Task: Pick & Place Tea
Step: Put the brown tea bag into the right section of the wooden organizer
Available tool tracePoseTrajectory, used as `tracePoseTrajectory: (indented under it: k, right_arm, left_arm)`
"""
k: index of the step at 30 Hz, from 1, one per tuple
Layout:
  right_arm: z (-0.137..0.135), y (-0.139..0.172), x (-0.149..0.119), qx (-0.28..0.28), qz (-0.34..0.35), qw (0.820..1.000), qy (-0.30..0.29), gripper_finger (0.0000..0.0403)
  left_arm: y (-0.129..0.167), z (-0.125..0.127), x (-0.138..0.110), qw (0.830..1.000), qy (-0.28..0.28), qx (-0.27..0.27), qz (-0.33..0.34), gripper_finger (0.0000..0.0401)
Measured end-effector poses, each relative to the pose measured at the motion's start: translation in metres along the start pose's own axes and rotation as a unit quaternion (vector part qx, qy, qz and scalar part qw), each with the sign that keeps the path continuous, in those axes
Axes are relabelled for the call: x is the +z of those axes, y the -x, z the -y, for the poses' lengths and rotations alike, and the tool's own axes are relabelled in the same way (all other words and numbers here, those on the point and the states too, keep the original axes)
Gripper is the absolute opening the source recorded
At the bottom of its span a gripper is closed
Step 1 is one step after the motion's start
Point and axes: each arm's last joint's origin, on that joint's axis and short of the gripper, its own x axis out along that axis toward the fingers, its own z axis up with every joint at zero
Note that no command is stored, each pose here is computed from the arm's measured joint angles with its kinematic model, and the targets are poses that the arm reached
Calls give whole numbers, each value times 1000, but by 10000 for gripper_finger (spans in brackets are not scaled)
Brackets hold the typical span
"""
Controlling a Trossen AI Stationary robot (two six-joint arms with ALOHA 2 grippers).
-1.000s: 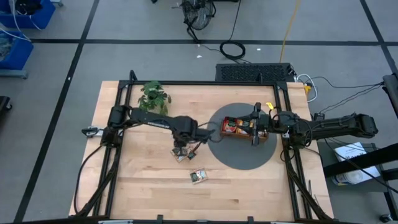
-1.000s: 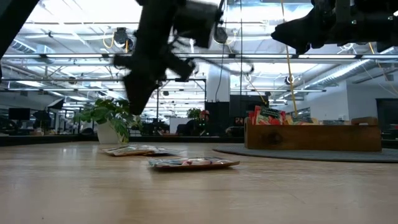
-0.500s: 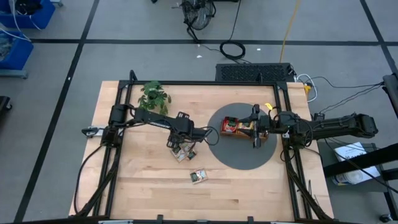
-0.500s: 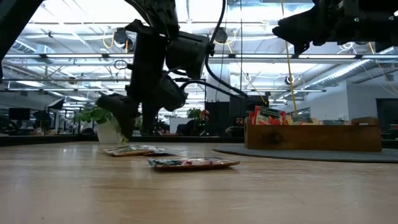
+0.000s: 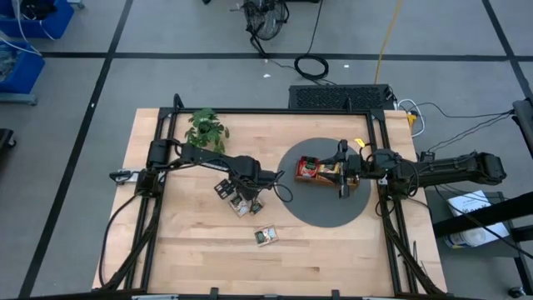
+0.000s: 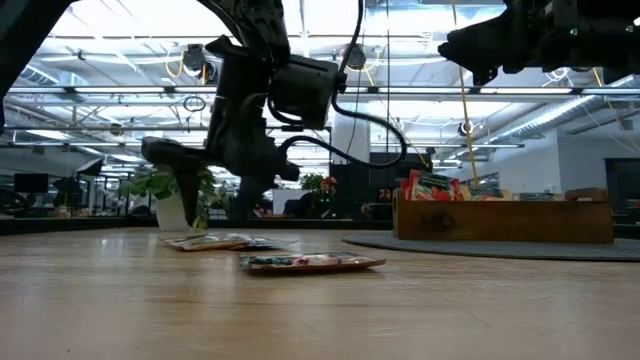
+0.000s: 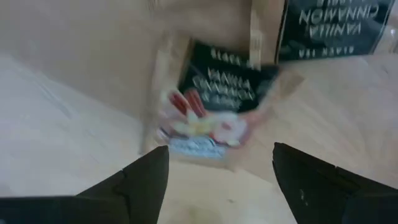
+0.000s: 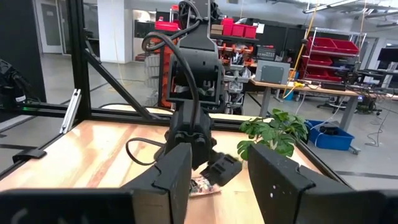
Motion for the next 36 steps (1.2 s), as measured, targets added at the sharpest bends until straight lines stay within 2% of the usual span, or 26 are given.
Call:
tracePoseTrajectory:
  k: [4, 12, 16, 19, 23, 26, 30, 36]
  right_arm:
    - [0, 0, 0, 0, 0, 1000, 5, 141]
    - [0, 0, 0, 0, 0, 1000, 6, 141]
    - [0, 0, 0, -1, 0, 1000, 5, 141]
    - [0, 0, 0, -1, 0, 1000, 6, 141]
    - [0, 0, 0, -1, 0, 1000, 5, 141]
    - [0, 0, 0, -1, -1, 1000, 5, 141]
    - [0, 0, 0, -1, 0, 1000, 5, 141]
    - [0, 0, 0, -2, 0, 1000, 5, 141]
  left_arm:
    - [0, -7, 7, 998, -27, 31, 43, 284]
    - [1, -11, 9, 996, -39, 49, 57, 285]
    - [0, -13, 6, 997, -16, 49, 53, 285]
    - [0, -12, 6, 998, -3, 42, 55, 285]
    - [-6, -9, 5, 998, -18, 22, 61, 285]
    - [-16, -3, -4, 999, -29, -4, 33, 285]
    - [-25, -2, -12, 1000, -19, -3, -6, 285]
    - [-26, -4, -14, 1000, -21, -10, 11, 285]
